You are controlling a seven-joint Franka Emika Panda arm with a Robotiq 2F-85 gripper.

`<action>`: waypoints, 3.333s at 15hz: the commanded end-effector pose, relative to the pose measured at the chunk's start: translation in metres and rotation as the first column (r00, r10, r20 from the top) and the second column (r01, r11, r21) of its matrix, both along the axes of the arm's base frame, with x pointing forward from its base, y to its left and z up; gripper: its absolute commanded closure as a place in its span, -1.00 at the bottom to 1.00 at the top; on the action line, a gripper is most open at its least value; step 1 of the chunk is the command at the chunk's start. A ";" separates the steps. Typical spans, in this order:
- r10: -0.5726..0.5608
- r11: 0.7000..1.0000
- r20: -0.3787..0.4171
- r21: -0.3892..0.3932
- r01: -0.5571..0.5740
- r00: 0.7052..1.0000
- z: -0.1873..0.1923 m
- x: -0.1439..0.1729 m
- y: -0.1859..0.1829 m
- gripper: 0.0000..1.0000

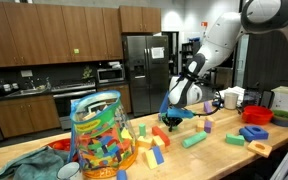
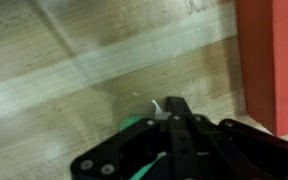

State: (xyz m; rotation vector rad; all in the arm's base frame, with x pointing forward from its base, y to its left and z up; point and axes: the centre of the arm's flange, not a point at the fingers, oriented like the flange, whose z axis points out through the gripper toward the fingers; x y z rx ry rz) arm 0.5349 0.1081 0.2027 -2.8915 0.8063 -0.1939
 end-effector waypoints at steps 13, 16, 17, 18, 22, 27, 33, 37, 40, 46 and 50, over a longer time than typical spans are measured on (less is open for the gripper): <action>0.027 0.973 -0.180 -0.219 -0.067 0.983 0.003 -0.035 -0.010 1.00; 0.008 0.970 -0.219 -0.236 -0.061 0.976 -0.001 -0.041 -0.016 1.00; -0.002 0.970 -0.223 -0.236 -0.052 0.975 -0.001 -0.041 -0.017 1.00; -0.005 0.971 -0.225 -0.233 -0.049 0.974 -0.001 -0.042 -0.017 1.00; 0.021 0.976 -0.217 -0.209 -0.067 0.976 0.000 -0.039 -0.008 1.00; 0.026 0.974 -0.210 -0.216 -0.073 0.977 -0.003 -0.032 -0.001 1.00; 0.028 0.968 -0.255 -0.233 -0.090 0.966 0.007 -0.040 0.007 1.00; 0.061 0.971 -0.248 -0.209 -0.115 0.967 0.014 -0.045 0.018 1.00; 0.085 0.977 -0.189 -0.177 -0.119 0.978 0.014 -0.040 0.033 1.00; 0.068 0.983 -0.100 -0.163 -0.084 0.993 0.009 -0.027 0.045 1.00; -0.010 0.986 -0.076 -0.164 -0.002 0.997 0.003 -0.021 0.035 1.00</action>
